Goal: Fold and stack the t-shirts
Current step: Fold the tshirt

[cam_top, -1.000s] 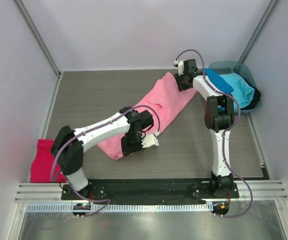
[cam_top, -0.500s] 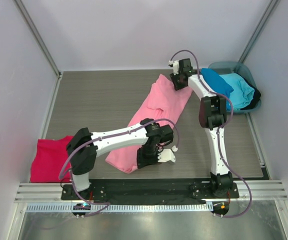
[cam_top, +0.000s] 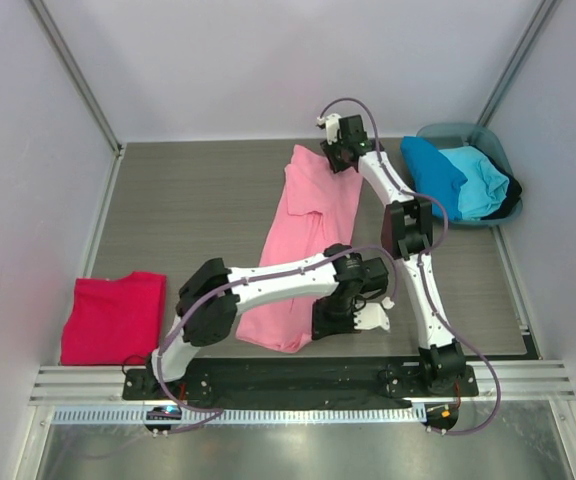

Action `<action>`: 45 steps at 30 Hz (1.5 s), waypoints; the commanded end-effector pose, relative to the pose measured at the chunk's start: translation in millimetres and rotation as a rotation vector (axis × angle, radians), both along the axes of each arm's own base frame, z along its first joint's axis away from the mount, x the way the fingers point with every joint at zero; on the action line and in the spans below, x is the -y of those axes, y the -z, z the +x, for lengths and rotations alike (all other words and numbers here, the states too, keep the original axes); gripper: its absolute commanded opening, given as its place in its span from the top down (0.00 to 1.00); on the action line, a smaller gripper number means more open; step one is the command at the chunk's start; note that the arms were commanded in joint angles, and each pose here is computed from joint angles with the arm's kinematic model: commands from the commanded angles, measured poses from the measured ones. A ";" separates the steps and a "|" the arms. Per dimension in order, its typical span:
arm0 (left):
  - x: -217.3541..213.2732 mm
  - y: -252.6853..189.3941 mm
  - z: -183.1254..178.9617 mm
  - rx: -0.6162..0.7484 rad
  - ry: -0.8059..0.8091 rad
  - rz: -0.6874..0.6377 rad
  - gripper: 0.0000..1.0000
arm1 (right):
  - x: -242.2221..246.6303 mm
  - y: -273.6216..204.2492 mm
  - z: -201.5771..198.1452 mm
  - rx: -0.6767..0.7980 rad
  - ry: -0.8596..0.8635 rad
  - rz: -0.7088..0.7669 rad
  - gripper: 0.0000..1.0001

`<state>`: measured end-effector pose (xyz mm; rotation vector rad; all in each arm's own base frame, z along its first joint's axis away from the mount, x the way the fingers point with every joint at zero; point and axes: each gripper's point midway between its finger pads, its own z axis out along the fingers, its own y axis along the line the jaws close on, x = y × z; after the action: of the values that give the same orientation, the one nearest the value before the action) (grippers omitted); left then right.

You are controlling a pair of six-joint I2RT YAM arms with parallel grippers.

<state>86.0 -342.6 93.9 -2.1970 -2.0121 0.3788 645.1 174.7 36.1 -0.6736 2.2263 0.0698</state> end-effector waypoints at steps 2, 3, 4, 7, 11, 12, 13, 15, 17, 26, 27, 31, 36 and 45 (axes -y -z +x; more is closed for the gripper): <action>-21.2 -9.9 -16.5 -0.078 -0.031 0.168 0.95 | -27.3 12.1 12.7 0.069 -0.058 0.011 0.60; -17.9 -8.0 -15.5 -0.077 -0.034 0.165 0.95 | -29.7 13.0 14.9 0.079 -0.061 0.017 0.60; -15.1 -3.4 -14.7 -0.079 -0.038 0.172 0.95 | -31.2 15.4 17.4 0.087 -0.060 0.025 0.60; -3.7 1.8 -11.3 -0.073 -0.044 0.150 0.94 | -37.2 11.6 27.9 0.139 -0.067 0.054 0.60; 11.8 -1.6 -2.5 -0.030 -0.058 0.096 0.84 | -43.3 -9.9 47.6 0.250 -0.066 0.106 0.60; 14.8 -5.4 0.0 -0.020 -0.058 0.080 0.78 | -46.1 -15.7 50.2 0.269 -0.065 0.121 0.60; 22.4 -14.5 3.1 -0.002 -0.058 0.041 0.77 | -44.8 -23.4 53.9 0.289 -0.057 0.136 0.60; 27.9 -33.8 13.6 0.062 -0.061 -0.017 0.67 | -35.0 -61.2 64.1 0.352 0.000 0.203 0.56; 40.5 -64.5 26.9 0.131 -0.070 -0.122 0.60 | -21.0 -94.4 70.3 0.403 0.056 0.246 0.53; -14.2 -165.2 137.3 0.425 -0.561 -0.400 0.33 | 12.3 -261.4 -41.3 0.358 0.230 0.605 0.47; -25.6 -161.5 144.8 0.422 -0.615 -0.391 0.35 | 7.8 -266.7 -60.9 0.335 0.220 0.628 0.47; -77.9 -164.5 179.6 0.279 -1.018 -0.466 0.37 | -8.6 -230.9 -162.7 0.052 0.206 0.691 0.46; -134.1 -133.4 203.2 0.207 -1.325 -0.511 0.37 | -17.1 -189.0 -252.2 -0.212 0.261 0.796 0.46; -156.7 -68.2 153.7 -0.127 -1.601 -0.403 0.40 | -39.2 -69.1 -423.5 -0.731 0.337 0.782 0.50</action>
<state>245.5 -174.7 151.7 -0.2894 -3.3180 0.7647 258.3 188.8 83.2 0.2496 2.6464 0.9264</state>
